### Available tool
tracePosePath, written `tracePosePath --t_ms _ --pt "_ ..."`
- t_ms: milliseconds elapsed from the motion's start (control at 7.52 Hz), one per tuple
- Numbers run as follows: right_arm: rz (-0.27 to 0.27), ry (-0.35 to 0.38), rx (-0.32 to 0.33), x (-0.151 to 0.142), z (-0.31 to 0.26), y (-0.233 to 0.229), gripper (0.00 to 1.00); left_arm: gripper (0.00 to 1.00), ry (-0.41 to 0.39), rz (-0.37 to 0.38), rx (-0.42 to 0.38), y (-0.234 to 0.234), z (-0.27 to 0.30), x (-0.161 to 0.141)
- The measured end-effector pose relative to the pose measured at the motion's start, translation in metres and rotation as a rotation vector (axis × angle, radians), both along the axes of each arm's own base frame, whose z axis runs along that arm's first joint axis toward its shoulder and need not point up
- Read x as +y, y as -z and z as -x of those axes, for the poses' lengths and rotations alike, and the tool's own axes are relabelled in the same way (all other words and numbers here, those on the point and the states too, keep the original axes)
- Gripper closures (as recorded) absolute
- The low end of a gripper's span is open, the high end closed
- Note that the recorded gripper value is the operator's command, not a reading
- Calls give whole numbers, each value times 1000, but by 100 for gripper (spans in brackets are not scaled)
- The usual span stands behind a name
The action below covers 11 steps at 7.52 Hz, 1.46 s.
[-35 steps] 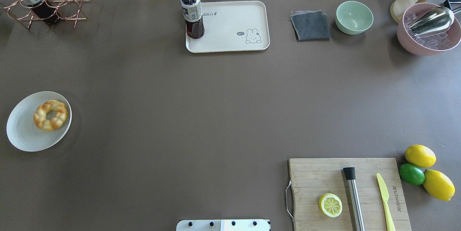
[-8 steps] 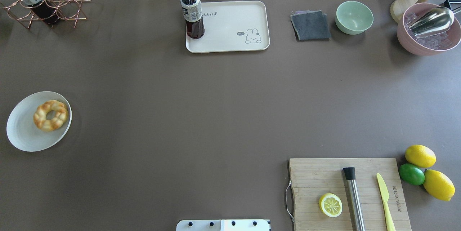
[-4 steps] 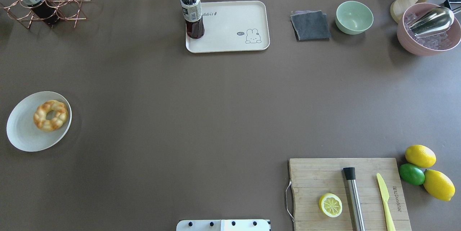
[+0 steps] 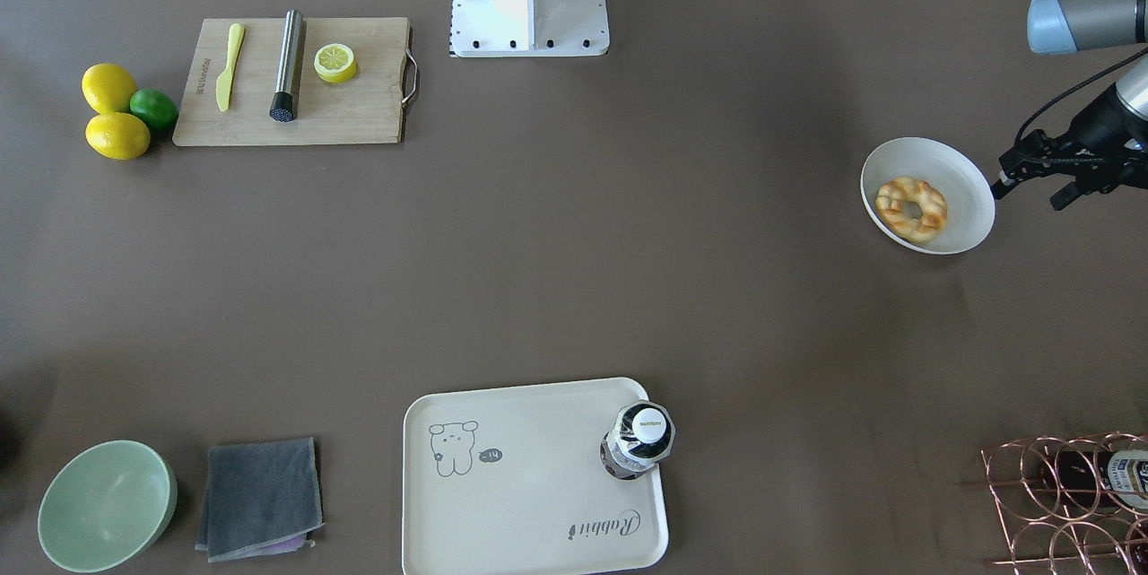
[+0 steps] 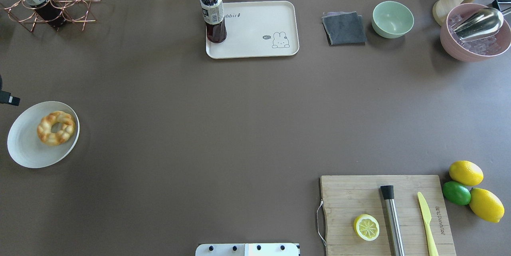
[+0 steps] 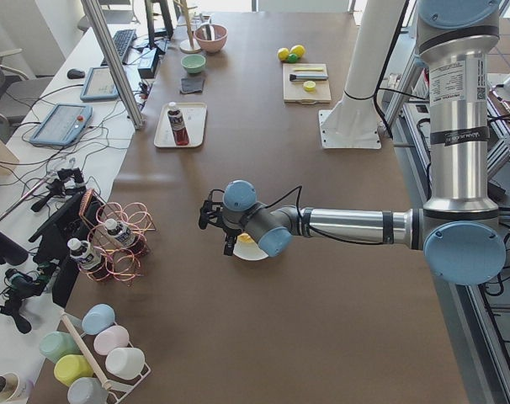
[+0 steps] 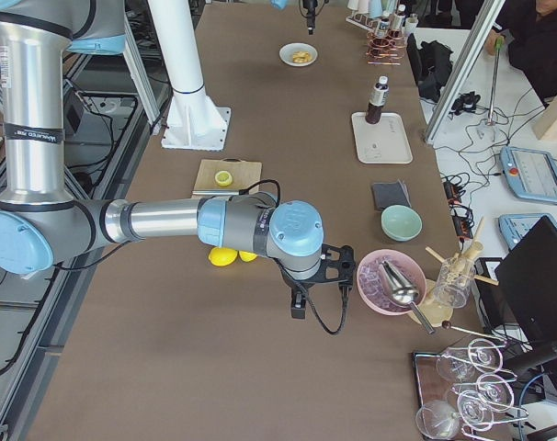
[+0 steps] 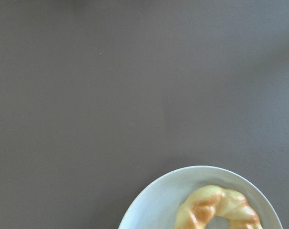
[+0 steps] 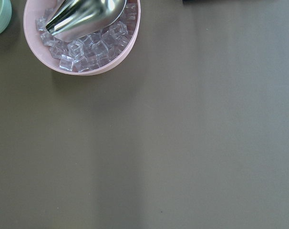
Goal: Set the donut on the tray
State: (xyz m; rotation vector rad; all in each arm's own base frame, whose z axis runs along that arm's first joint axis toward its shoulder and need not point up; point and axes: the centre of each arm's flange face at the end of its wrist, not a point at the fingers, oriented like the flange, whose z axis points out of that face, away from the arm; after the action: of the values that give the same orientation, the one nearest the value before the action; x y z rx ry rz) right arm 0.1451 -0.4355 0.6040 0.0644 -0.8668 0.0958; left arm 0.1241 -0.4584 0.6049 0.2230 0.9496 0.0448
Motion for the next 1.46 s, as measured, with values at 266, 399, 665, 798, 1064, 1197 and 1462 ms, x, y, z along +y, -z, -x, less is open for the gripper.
tracePosePath --t_ms 266,399,665,798,1064,1197,1462 --pt "13 -3 -2 4 0 -5 0 3 -2 -20 2 -32 -18 6" --pt "18 -4 -4 6 1 -7 0 3 -4 -32 -5 -42 -27 10" --pt "24 -6 -7 8 1 -8 0 26 -8 -57 -10 -66 -34 17" --pt "21 -7 -12 7 1 -7 0 53 -6 -75 -15 -79 -36 21" --pt "9 -11 -41 6 3 -1 0 100 -7 -104 -14 -90 -39 28" --pt "7 -11 -47 5 4 0 0 100 -6 -113 -10 -90 -38 29" --pt "-2 -5 -66 2 8 4 0 100 0 -135 8 -87 -37 32"
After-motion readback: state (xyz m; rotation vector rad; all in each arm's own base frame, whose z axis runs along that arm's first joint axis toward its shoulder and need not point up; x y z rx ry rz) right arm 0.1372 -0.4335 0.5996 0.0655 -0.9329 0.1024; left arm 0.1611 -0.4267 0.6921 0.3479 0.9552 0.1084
